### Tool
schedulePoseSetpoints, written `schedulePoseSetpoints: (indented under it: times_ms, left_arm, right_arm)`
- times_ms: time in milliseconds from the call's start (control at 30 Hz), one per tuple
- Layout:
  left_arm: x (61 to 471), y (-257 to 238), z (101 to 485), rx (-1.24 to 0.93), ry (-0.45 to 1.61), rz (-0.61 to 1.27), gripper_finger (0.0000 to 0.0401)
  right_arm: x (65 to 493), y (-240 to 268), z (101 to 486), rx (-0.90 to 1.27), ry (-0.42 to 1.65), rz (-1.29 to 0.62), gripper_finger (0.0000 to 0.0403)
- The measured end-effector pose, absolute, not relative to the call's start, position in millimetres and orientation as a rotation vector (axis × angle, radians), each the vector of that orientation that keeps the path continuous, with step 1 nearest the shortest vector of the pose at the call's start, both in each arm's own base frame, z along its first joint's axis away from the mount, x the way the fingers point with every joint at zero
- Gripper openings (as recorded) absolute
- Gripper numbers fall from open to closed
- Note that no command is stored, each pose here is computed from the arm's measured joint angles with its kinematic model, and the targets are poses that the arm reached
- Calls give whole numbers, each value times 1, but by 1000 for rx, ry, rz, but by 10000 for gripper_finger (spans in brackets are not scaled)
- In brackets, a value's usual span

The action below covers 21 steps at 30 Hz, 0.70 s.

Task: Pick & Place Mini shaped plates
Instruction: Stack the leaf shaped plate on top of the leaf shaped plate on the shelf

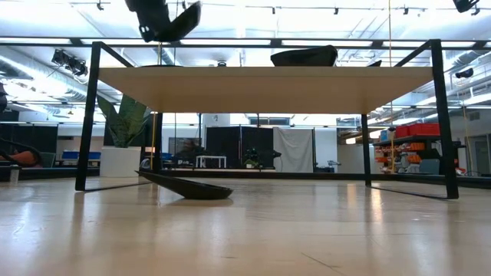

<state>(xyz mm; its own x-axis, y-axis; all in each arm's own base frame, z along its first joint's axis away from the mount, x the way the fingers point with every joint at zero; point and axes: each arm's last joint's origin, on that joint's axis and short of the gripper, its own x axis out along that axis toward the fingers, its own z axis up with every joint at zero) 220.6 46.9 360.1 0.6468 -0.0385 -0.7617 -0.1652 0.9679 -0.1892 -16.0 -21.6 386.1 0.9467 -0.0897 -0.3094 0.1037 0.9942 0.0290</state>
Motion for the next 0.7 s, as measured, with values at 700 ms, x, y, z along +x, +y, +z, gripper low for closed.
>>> schedulePoseSetpoints:
  times_ms: [700]
  left_arm:
    - [222,56,349,-113,957,6,0]
  right_arm:
    - [-16,-22,386,45,313,-99,23]
